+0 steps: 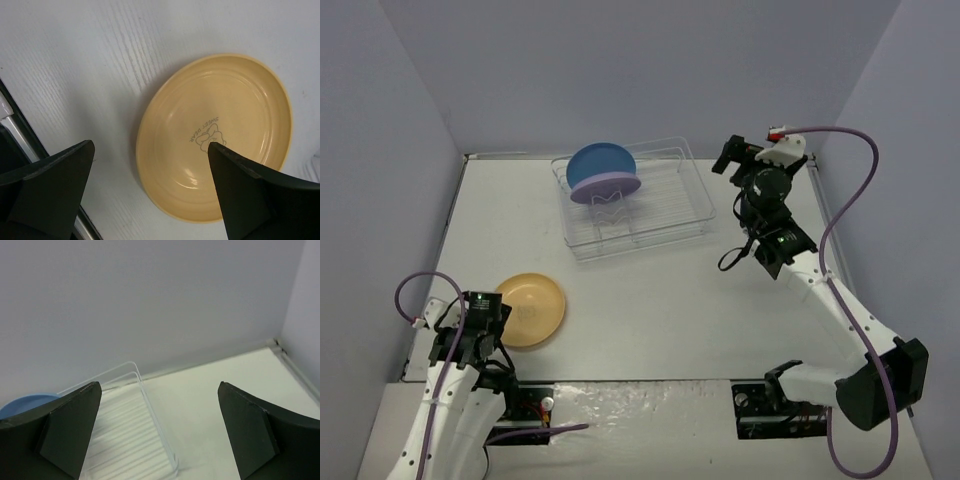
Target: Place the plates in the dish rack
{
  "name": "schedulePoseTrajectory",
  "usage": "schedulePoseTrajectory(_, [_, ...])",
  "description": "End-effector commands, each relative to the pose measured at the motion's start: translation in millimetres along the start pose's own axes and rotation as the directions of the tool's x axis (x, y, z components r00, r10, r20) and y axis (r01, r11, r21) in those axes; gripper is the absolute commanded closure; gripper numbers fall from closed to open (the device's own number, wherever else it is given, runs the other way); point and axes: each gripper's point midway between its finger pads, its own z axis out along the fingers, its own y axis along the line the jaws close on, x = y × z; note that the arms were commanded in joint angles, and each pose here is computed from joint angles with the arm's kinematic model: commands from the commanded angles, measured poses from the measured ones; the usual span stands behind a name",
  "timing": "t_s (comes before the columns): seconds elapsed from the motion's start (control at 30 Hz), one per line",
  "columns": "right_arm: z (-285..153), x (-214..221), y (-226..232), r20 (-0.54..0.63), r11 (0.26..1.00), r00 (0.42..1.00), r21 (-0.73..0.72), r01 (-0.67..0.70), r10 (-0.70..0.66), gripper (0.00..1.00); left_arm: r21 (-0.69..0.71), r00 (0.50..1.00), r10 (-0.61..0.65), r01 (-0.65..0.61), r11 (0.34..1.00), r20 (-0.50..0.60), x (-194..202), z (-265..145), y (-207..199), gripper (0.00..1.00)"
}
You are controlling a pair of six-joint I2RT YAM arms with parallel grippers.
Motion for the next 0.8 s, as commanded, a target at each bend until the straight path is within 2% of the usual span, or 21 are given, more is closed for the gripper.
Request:
schedulePoseTrajectory(0.0, [-27, 11, -48, 0.011, 0.938, 0.975, 0.27, -0.216, 0.221, 0.0, -0.129, 0.996, -0.03, 0.02, 0.991, -0.083, 19, 0, 26, 0.03])
schedulePoseTrajectory(0.27, [-46, 46, -74, -0.074, 0.921, 0.982, 0.365, -0.134, 0.172, 0.0, -0.23, 0.998, 0.031, -0.043, 0.972, -0.055, 1, -6, 21, 0.03])
schedulePoseTrajectory(0.47, [-51, 58, -88, -0.088, 0.91, 0.982, 0.398, -0.117, 0.165, 0.0, -0.24, 0.986, 0.085, -0.119, 0.963, -0.144, 15, 7, -1, 0.03])
schedulePoseTrajectory(0.7, [-56, 63, -100, -0.1, 0.909, 0.987, 0.41, -0.073, 0.124, 0.0, -0.174, 0.971, 0.085, -0.125, 0.977, -0.222, 39, 30, -30, 0.03])
schedulePoseTrajectory(0.77, [-57, 62, -102, -0.093, 0.907, 0.988, 0.415, -0.077, 0.126, 0.0, -0.184, 0.969, 0.085, -0.13, 0.974, -0.231, 42, 32, -30, 0.09])
